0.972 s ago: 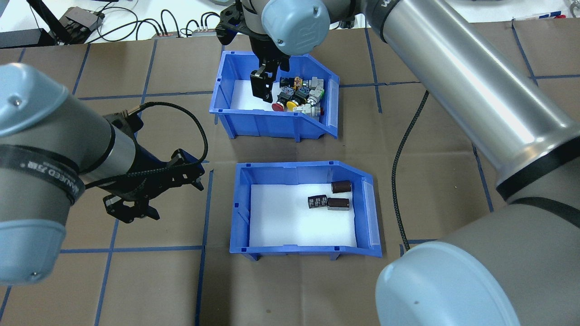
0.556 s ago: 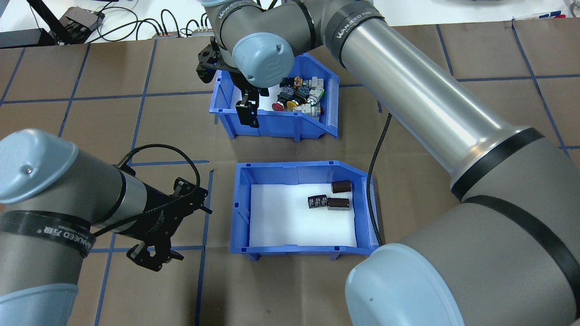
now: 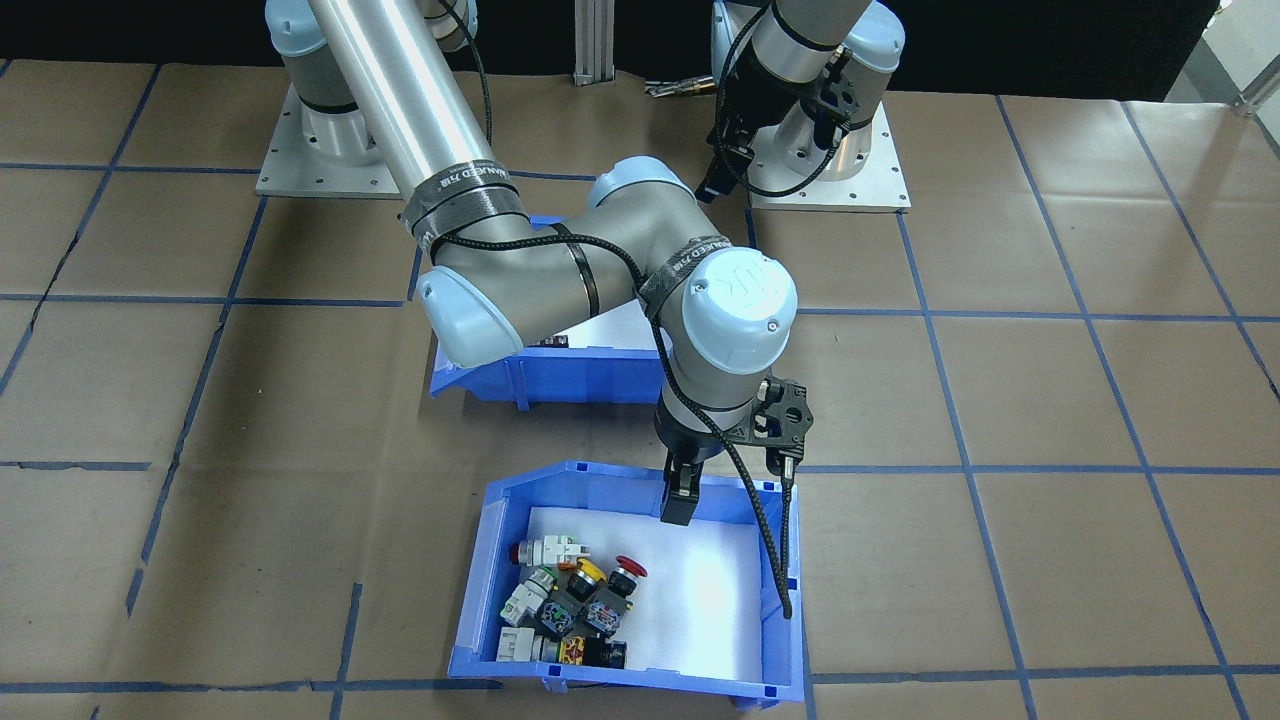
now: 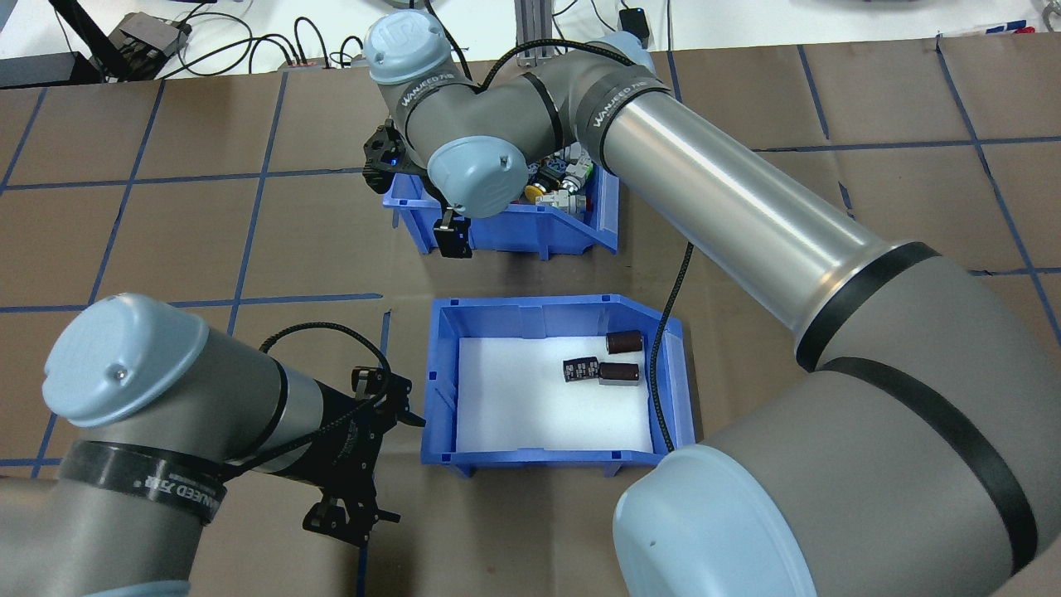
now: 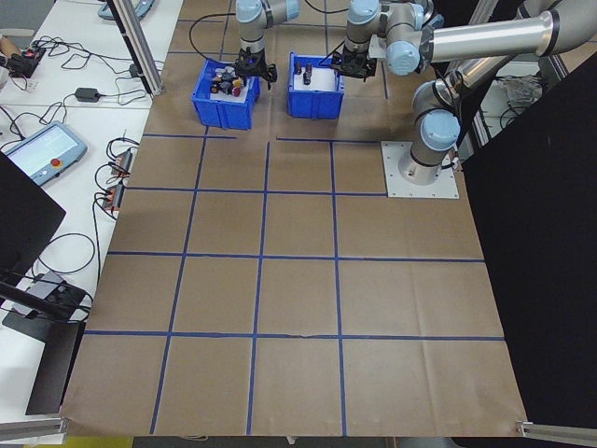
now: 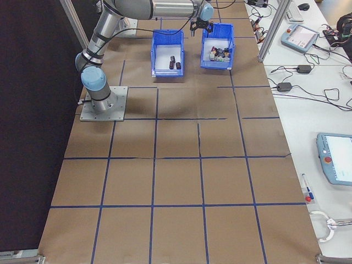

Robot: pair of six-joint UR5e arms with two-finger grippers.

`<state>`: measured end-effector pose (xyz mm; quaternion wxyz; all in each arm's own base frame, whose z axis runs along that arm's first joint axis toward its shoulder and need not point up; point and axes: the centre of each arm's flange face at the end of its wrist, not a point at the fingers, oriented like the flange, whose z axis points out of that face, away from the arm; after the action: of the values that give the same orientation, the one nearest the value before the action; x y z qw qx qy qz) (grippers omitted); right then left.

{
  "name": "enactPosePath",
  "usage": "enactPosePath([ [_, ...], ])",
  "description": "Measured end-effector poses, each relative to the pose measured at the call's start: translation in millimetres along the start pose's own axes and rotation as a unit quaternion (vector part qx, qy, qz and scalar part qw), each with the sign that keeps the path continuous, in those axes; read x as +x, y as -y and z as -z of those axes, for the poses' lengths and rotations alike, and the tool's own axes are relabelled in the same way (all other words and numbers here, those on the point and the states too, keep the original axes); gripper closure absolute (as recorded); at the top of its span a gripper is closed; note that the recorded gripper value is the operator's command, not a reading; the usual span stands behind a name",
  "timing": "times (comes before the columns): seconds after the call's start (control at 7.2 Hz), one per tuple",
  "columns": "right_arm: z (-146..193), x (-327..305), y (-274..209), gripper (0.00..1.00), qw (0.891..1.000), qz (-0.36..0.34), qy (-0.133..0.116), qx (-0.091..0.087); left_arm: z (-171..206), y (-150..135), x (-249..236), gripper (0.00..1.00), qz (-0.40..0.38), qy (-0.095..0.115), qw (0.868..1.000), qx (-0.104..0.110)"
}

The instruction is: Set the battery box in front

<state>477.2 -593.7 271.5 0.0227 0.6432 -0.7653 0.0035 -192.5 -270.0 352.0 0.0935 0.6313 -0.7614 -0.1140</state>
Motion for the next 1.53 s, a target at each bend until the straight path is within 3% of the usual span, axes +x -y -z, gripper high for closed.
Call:
enactPosePath([
  [0.14,-5,0,0,0.59,1.000,0.000,-0.010,0.007,-10,-6,-3,0.00,0.021,-0.012,1.000,0.000],
  [0.28,-5,0,0,0.87,1.000,0.000,-0.016,0.010,-21,-11,-6,0.00,0.039,-0.020,0.999,0.000],
  [0.42,-4,1,0,0.98,1.000,0.001,-0.018,0.011,-32,-16,-6,0.00,0.050,-0.019,0.999,-0.001],
  [0.97,29,23,-25,1.00,0.999,0.027,-0.042,0.013,-73,-44,4,0.00,0.052,-0.007,0.999,0.013],
  [1.25,62,55,-81,1.00,0.998,0.043,-0.043,0.004,-77,-43,13,0.00,0.049,-0.030,0.998,0.034],
  [1.53,94,88,-166,1.00,0.997,0.069,-0.034,-0.020,-92,-52,16,0.00,0.060,-0.027,0.997,0.037],
])
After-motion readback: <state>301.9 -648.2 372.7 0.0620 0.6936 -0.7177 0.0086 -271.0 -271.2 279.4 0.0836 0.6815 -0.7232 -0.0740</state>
